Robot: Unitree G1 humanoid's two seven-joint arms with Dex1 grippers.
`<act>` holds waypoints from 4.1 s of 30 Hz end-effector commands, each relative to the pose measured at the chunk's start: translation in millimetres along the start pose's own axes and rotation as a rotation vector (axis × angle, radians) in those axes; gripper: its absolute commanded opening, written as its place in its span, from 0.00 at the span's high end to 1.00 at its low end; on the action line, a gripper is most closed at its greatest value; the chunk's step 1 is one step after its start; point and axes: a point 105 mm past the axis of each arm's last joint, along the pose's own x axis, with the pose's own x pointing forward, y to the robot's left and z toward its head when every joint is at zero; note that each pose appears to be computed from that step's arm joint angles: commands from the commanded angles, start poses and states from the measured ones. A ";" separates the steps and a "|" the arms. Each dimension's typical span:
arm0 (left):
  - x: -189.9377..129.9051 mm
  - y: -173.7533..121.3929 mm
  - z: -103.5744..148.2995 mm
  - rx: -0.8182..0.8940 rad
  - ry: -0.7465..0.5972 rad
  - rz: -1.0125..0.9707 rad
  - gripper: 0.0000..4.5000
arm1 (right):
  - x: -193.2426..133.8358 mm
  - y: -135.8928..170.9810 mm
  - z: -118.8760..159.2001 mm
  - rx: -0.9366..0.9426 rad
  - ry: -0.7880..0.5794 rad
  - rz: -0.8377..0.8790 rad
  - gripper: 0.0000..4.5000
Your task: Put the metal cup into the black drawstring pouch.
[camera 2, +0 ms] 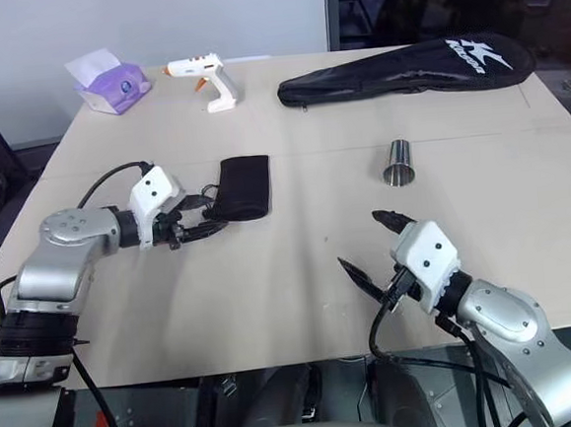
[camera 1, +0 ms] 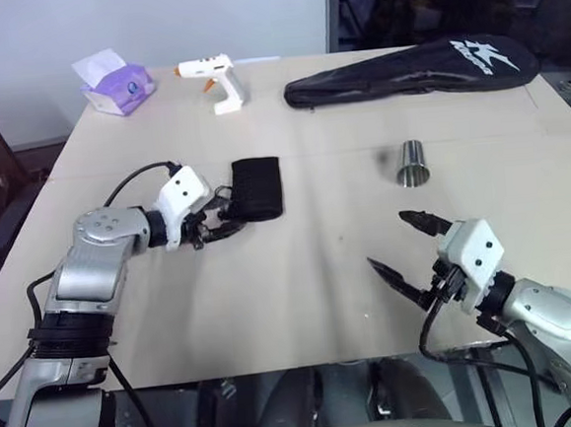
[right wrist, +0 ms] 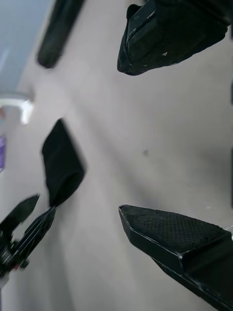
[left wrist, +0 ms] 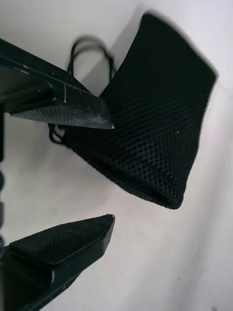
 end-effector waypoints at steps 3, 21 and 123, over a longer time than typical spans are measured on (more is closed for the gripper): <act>10.7 17.5 14.0 0.175 -0.001 0.084 0.33 | 2.0 1.1 10.1 -0.048 -0.052 -0.002 0.00; 34.2 6.2 13.7 0.242 0.004 -0.064 0.33 | 3.5 2.6 10.8 -0.042 -0.042 -0.044 0.00; 94.0 -26.5 96.5 -0.422 0.042 0.051 1.00 | 131.5 -14.5 -37.6 0.139 -0.081 0.040 0.99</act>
